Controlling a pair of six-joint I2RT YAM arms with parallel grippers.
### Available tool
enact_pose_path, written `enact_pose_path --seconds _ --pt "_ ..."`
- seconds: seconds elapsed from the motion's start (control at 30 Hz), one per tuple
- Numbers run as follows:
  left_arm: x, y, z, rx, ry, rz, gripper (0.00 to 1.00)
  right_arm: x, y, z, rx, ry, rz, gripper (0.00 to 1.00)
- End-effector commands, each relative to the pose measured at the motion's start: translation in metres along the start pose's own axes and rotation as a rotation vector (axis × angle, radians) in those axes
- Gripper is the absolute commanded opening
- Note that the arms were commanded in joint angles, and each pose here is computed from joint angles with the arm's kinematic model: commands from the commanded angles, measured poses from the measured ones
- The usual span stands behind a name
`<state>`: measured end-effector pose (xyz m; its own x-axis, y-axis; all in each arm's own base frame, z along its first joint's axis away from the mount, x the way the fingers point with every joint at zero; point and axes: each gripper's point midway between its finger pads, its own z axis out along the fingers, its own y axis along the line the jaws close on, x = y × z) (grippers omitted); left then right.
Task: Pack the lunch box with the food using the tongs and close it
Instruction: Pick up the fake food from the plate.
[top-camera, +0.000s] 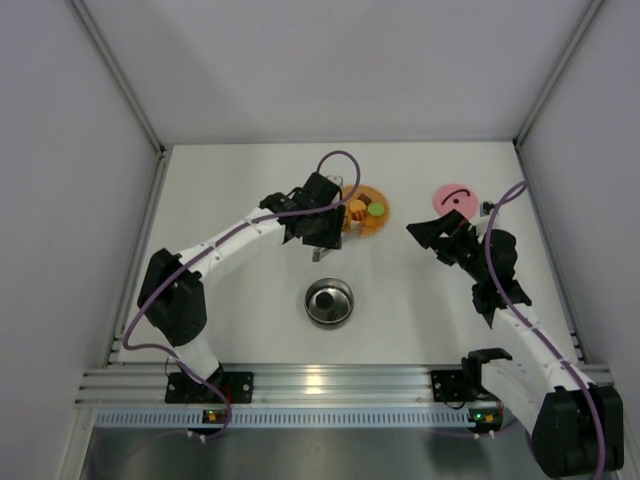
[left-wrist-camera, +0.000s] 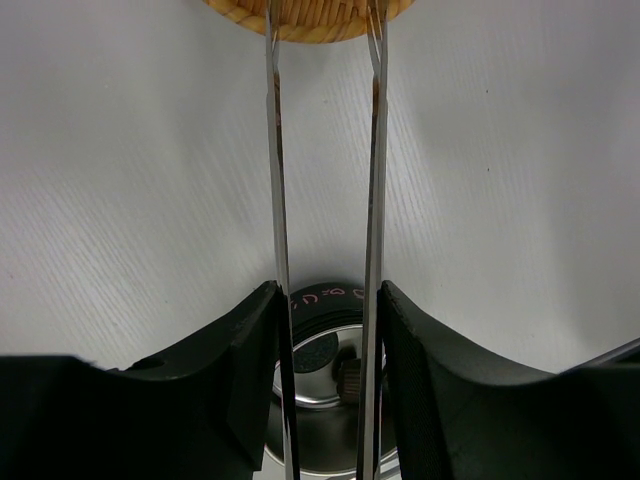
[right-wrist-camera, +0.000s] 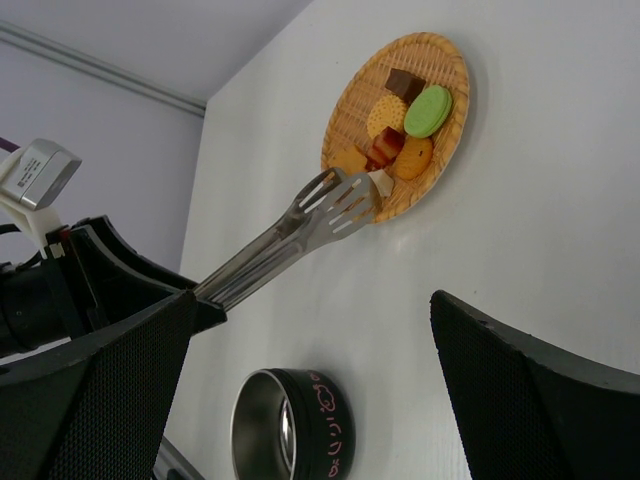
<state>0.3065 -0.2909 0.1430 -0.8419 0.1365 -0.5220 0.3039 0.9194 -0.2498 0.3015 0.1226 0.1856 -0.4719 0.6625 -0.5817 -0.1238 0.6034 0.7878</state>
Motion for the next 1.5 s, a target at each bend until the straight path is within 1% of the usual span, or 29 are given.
enact_pose_path --seconds 0.0,0.33,0.87,1.1,1.17,1.47 --pt "-0.029 -0.013 -0.005 0.027 -0.095 0.008 0.48 -0.024 0.020 -0.002 -0.051 -0.070 -0.051 0.99" --pt "-0.035 -0.018 0.001 0.006 -0.106 0.016 0.50 -0.025 0.020 -0.004 -0.050 -0.076 -0.058 0.99" --pt "-0.030 -0.013 0.009 -0.036 -0.088 0.031 0.50 -0.025 0.019 -0.004 -0.046 -0.076 -0.057 0.99" --pt "-0.031 -0.018 0.009 -0.022 -0.091 0.038 0.43 -0.024 0.018 -0.004 -0.042 -0.073 -0.057 1.00" --pt "-0.032 -0.020 0.008 -0.016 -0.094 0.041 0.40 -0.024 0.018 -0.004 -0.042 -0.076 -0.059 0.99" --pt "-0.042 -0.024 -0.013 -0.012 -0.131 0.050 0.37 -0.025 0.018 -0.004 -0.041 -0.077 -0.059 0.99"
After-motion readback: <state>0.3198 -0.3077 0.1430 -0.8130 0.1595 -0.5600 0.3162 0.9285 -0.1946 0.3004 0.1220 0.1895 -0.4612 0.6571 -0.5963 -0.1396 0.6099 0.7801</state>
